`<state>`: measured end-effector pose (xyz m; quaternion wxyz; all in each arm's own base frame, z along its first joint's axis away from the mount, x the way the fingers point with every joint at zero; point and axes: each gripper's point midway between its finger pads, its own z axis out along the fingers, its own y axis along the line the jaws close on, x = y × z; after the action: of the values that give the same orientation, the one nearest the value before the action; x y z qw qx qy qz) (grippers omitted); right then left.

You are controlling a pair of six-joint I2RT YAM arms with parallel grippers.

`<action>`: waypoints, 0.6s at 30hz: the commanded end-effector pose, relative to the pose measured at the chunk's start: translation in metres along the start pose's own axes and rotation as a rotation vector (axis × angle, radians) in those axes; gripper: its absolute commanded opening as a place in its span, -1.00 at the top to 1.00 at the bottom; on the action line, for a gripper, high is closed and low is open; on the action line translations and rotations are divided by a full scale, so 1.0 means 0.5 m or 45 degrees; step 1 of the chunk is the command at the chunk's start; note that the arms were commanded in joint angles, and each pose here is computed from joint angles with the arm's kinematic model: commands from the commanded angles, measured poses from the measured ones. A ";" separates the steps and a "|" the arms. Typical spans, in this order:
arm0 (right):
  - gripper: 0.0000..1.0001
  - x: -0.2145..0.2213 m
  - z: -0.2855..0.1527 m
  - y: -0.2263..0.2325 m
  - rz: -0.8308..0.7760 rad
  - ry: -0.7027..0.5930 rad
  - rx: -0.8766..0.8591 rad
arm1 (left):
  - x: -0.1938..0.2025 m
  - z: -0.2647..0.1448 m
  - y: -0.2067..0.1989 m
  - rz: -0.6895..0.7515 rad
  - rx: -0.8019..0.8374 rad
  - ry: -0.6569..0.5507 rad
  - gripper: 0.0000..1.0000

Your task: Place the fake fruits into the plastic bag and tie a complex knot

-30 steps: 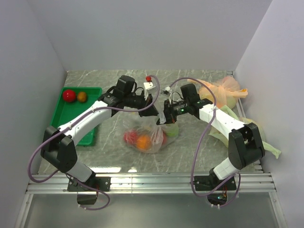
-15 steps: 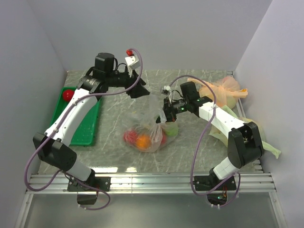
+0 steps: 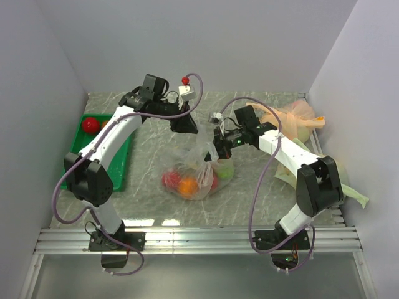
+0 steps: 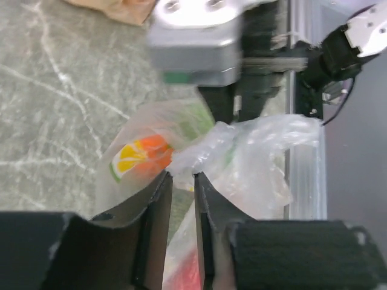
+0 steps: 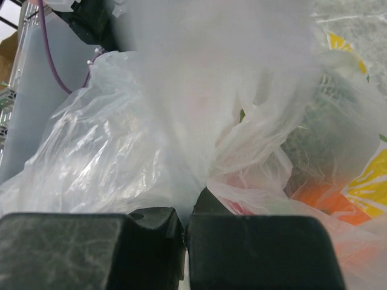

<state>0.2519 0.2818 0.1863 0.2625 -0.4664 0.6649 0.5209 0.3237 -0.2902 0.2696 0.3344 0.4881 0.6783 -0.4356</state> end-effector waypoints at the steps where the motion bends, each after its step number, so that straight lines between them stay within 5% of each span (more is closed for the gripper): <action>1: 1.00 -0.025 0.005 0.004 -0.021 -0.021 -0.040 | -0.040 -0.016 -0.048 0.126 0.098 -0.068 0.46; 3: 1.00 -0.023 0.006 0.007 -0.012 -0.017 -0.060 | -0.048 -0.025 -0.055 0.114 0.064 -0.094 -0.07; 6: 1.00 -0.021 0.007 0.009 -0.010 -0.011 -0.075 | -0.061 -0.029 -0.051 0.151 -0.002 -0.164 -0.35; 16: 1.00 -0.015 0.012 0.012 0.002 0.026 -0.110 | -0.074 -0.007 -0.047 0.210 0.071 -0.150 -0.32; 18: 1.00 -0.018 0.011 0.013 -0.002 0.025 -0.107 | -0.057 -0.001 -0.048 0.199 0.093 -0.112 0.04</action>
<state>0.2497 0.2849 0.1800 0.2275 -0.4689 0.6643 0.5358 0.3155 -0.2975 0.2940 0.3803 0.5064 0.6324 -0.4462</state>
